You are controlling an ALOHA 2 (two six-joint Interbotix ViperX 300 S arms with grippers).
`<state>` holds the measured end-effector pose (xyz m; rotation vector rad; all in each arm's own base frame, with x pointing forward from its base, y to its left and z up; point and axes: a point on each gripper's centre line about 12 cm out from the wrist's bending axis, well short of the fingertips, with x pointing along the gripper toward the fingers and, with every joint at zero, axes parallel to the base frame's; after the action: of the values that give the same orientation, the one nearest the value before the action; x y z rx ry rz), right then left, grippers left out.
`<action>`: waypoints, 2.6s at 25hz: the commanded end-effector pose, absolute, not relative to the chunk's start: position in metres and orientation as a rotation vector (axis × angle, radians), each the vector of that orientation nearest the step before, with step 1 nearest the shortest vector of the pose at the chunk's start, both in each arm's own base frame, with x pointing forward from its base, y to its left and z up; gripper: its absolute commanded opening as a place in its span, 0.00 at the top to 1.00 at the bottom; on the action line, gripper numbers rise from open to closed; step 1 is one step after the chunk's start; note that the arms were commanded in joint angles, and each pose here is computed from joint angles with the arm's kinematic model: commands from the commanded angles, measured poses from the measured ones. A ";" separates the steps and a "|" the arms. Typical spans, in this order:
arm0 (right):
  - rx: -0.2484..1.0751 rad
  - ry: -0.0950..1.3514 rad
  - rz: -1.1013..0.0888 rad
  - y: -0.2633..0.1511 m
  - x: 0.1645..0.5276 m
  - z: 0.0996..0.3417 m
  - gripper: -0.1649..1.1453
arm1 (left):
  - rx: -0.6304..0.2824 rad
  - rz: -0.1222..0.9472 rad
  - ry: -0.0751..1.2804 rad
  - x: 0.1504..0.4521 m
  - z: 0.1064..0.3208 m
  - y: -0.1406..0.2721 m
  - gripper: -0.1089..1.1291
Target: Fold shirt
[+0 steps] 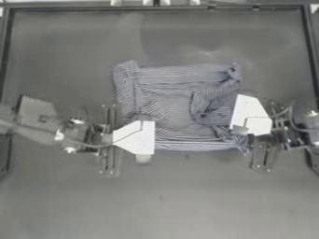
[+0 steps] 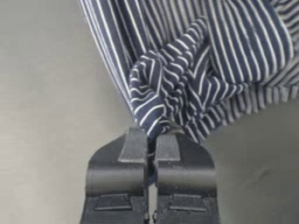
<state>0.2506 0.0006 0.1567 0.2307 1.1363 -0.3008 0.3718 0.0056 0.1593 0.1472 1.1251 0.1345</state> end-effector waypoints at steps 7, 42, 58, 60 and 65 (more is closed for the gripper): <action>0.254 1.084 -0.280 0.031 0.262 0.189 0.82 | 0.119 0.180 1.093 0.353 0.204 -0.038 0.87; 0.437 0.976 -0.651 -0.029 0.285 0.229 0.82 | -0.157 0.519 1.027 0.332 0.239 0.018 0.88; 0.507 1.066 -0.726 -0.090 0.278 0.178 0.82 | -0.181 0.577 1.109 0.329 0.178 0.090 0.88; 0.509 1.076 -0.733 -0.098 0.279 0.170 0.82 | -0.182 0.583 1.128 0.327 0.167 0.098 0.88; 0.538 1.092 -0.742 -0.110 0.280 0.150 0.82 | -0.187 0.581 1.153 0.327 0.149 0.109 0.88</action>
<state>0.2793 -0.1057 0.1478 0.5264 1.1105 -0.7380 0.3274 0.1044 0.1437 -0.1778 1.1731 0.5747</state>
